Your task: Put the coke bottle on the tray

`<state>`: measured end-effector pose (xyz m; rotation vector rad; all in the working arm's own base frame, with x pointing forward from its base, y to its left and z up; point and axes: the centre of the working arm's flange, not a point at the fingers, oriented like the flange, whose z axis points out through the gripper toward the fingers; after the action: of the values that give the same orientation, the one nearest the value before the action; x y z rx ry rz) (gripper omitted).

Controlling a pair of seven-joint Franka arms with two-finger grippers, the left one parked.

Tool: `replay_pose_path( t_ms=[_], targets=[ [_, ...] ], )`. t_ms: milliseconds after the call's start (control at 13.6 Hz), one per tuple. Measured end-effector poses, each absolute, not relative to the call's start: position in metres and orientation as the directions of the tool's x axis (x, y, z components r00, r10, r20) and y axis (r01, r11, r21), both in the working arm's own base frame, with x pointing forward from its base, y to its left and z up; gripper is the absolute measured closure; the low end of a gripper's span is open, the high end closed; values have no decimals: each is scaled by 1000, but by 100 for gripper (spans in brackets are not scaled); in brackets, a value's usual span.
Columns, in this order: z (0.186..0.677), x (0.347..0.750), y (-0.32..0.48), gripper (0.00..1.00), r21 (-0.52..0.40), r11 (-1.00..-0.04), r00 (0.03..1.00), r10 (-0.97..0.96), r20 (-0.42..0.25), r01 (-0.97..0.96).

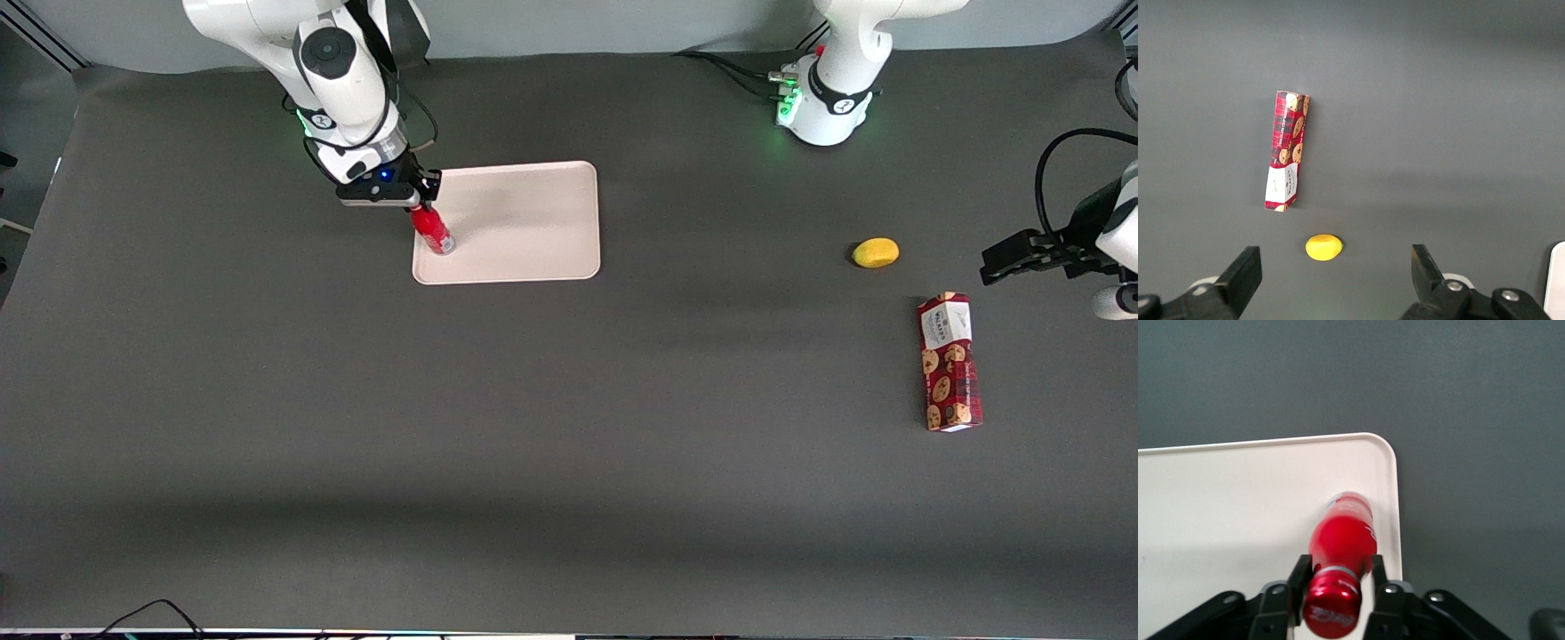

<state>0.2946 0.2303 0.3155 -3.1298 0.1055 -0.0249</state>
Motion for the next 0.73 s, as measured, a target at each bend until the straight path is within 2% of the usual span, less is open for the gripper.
replay_pose_path(
  t_ms=[367, 514, 734],
  targets=[
    [319, 300, 232, 1, -27, -997, 997, -76, 28, -75],
    [339, 314, 231, 0, -62, -993, 992, -109, 65, -105],
    [390, 357, 201, 0, -165, -967, 967, -217, 130, -195]
  ],
)
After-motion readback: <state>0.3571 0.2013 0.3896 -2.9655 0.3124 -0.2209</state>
